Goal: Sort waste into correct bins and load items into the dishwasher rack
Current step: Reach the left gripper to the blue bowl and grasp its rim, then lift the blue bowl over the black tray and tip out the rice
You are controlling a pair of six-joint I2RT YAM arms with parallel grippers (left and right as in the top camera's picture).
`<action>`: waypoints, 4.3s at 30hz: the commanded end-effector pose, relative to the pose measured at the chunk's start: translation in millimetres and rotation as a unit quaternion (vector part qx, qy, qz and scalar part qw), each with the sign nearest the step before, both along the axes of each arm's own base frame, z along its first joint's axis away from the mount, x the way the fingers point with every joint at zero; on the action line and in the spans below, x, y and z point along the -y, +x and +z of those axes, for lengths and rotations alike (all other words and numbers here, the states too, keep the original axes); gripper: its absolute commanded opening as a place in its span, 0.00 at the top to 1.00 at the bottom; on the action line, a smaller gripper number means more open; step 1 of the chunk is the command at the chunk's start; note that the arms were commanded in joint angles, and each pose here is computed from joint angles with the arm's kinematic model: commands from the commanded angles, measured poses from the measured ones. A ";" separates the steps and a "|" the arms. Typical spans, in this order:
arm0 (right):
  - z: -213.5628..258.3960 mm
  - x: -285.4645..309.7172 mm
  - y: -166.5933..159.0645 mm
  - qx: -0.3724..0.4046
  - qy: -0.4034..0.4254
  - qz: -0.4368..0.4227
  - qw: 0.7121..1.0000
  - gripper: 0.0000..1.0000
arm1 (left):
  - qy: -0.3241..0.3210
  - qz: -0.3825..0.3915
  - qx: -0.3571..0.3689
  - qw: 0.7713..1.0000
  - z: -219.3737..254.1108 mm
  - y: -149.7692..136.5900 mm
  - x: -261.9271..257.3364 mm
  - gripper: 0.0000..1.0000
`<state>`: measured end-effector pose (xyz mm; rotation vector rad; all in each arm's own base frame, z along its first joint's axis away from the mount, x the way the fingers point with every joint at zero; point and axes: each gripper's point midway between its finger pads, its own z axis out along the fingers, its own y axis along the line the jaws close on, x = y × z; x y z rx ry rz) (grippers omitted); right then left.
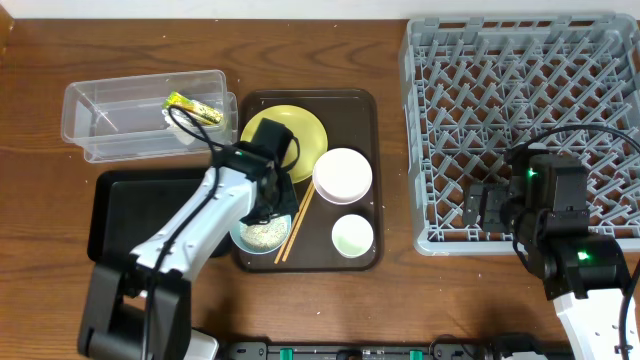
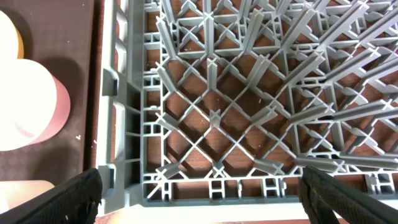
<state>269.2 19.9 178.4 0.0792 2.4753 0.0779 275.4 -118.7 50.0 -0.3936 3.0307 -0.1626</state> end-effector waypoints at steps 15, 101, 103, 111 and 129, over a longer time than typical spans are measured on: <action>7.4 5.6 2.4 0.008 0.003 -0.015 1.000 0.01 | 0.021 -0.026 -0.033 0.999 -40.5 -1.1 11.7 0.79; 3.8 6.0 -2.1 -0.004 0.002 -0.015 1.000 0.01 | 0.019 -0.086 0.070 0.994 45.6 12.4 14.2 0.94; 3.8 6.0 -2.1 -0.004 0.002 -0.015 1.000 0.01 | 0.013 -0.065 0.077 0.995 54.4 14.9 1.4 0.94; 3.8 6.0 -2.2 -0.004 0.001 -0.015 1.000 0.01 | -0.122 -0.041 0.083 0.988 71.7 29.1 -39.3 0.94; 2.7 6.0 -3.6 -0.007 0.001 -0.015 1.000 0.01 | -0.482 0.110 0.175 0.852 93.5 57.3 -136.5 0.94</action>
